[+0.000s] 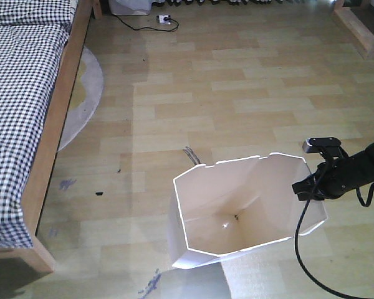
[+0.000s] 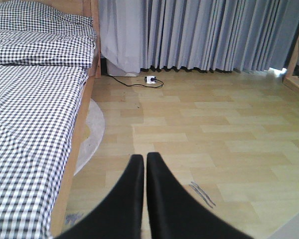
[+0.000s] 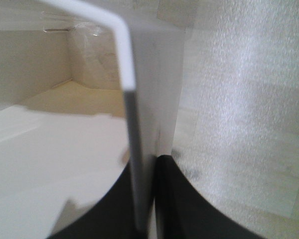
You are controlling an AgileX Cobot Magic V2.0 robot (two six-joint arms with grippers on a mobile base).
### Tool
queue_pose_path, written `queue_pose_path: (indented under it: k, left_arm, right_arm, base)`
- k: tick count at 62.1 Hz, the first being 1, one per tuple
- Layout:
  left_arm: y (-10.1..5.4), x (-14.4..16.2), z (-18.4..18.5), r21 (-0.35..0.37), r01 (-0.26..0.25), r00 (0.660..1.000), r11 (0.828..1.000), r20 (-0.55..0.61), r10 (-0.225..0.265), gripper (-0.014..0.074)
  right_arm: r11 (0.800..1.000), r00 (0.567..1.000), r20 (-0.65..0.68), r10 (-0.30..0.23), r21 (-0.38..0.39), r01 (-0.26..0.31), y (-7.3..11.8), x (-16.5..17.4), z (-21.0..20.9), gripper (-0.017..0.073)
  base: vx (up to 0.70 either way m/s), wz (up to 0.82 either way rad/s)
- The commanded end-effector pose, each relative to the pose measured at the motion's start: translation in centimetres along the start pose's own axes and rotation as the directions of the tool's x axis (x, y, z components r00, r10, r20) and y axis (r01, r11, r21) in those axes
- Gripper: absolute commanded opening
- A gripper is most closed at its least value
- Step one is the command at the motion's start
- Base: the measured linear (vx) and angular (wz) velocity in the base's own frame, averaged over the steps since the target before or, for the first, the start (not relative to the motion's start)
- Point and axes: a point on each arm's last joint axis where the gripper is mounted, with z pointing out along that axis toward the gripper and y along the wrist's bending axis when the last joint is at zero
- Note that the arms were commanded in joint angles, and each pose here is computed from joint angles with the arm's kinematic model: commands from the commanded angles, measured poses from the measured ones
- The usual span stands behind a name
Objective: Move trash bin to bedside with robot
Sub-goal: 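Carry the bin with the right gripper toward the curtains beside the bed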
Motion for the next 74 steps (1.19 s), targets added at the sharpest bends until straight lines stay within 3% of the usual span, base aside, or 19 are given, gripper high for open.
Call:
queue_pose_path:
  k: [1,74]
  left_arm:
    - [0.0,-0.3,-0.01,0.004,0.01,0.997,1.0,0.071,-0.01,-0.0006]
    - [0.0,-0.3,-0.01,0.004,0.01,0.997,1.0,0.071,-0.01,-0.0006]
  right_arm:
    - [0.994,0.995,0.084,0.052,-0.101,-0.043,1.42,-1.8,-2.47,-0.0005]
    - [0.994,0.995,0.084,0.052,-0.101,-0.043,1.42,-1.8,-2.47,-0.0005]
  base:
    - [0.35,0.04]
    - [0.35,0.02]
